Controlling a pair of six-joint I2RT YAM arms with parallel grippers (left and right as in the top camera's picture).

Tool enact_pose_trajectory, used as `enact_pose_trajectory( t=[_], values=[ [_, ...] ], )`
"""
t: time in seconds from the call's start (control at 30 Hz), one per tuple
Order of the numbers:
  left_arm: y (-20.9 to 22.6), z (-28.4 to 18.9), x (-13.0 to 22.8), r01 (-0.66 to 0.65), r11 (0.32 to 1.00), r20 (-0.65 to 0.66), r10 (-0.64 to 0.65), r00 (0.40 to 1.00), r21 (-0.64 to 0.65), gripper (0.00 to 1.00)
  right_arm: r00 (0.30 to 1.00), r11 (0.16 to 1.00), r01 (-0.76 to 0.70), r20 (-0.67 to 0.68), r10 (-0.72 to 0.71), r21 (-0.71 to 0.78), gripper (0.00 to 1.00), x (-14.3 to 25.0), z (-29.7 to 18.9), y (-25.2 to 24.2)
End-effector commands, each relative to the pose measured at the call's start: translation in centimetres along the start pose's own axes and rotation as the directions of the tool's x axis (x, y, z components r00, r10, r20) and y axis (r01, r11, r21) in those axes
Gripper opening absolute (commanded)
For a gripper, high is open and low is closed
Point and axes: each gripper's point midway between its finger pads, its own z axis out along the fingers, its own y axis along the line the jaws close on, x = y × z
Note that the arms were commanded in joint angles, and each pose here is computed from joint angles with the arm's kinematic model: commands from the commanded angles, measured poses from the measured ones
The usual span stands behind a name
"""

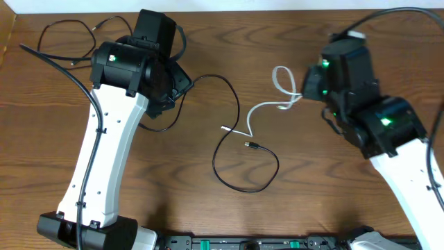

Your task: Untangle cables

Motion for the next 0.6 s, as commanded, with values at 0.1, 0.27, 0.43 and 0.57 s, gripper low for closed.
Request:
enact_pose_trajectory(
  t=[0.1,0.27,0.43,0.57],
  values=[
    [0.3,0.2,-0.4,-0.006,1.000,0.016,0.006,1.000,-0.024,0.68,0.980,0.914,-0.156,0.176,0.096,0.374,0.01,-2.7,-2.2,-9.3],
    [0.3,0.2,-0.4,-0.006,1.000,0.016,0.006,1.000,-0.024,0.68,0.944,0.783,-0.327,0.229,0.239,0.529,0.01,-2.9,-3.1,-16.9],
    [0.3,0.2,-0.4,-0.006,1.000,0.017,0.006,1.000,-0.024,0.68,0.884,0.664,-0.468,0.303,0.357,0.583,0.01,-3.1,-4.1,-22.6],
    [0.3,0.2,-0.4,-0.006,1.000,0.017,0.006,1.000,-0.023,0.68,0.851,0.681,-0.520,0.244,0.465,0.516,0.01,-2.3,-3.1,-23.0]
  ],
)
